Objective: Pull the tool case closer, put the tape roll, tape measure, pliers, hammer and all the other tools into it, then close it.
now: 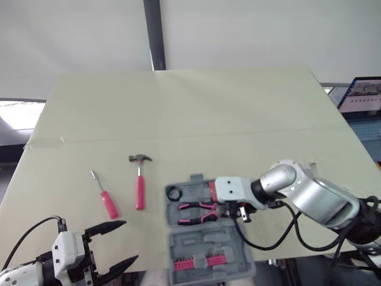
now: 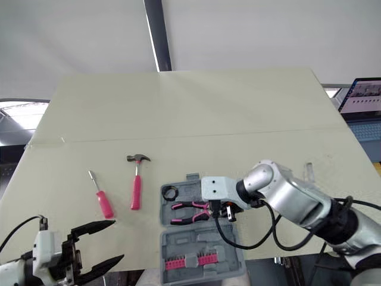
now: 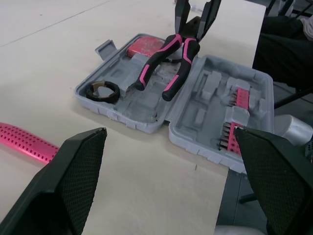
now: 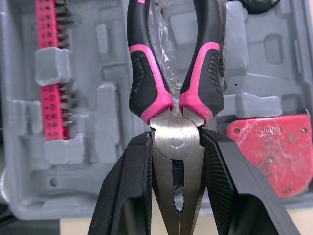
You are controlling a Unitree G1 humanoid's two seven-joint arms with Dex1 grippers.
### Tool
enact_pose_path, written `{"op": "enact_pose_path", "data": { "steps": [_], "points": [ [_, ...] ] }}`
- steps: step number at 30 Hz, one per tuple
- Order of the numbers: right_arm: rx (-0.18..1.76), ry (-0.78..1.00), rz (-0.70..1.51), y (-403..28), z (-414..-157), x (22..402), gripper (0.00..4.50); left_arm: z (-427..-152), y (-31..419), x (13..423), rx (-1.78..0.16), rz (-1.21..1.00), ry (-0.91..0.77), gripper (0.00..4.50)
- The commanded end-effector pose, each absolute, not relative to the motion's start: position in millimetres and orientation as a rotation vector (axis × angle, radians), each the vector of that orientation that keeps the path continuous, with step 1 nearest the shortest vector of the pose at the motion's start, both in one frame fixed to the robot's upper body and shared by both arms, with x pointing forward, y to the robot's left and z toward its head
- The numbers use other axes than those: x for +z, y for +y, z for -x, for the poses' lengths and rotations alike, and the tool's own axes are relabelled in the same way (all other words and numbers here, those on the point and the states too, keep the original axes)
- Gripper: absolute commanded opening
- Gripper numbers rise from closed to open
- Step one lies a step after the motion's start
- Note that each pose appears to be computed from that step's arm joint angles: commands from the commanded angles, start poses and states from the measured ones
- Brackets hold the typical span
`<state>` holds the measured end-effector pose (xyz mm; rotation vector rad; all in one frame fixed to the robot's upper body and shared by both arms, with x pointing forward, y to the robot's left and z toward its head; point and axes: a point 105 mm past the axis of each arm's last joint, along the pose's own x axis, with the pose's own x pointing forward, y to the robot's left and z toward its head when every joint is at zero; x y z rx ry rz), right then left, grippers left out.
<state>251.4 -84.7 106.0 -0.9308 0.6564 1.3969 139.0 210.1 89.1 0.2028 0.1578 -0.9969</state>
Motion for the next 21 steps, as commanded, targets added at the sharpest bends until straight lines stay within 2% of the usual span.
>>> {"op": "enact_pose_path", "data": {
  "steps": [1, 21],
  "points": [
    [1.382, 0.601, 0.984, -75.5, -262.2, 110.8, 0.97, -138.1, 206.6, 92.2, -0.997, -0.219, 0.13, 4.5],
    [1.475, 0.577, 1.0, -48.5, -262.3, 112.6, 0.97, -138.2, 187.0, 90.0, -0.981, -0.208, 0.104, 4.5]
  ]
}}
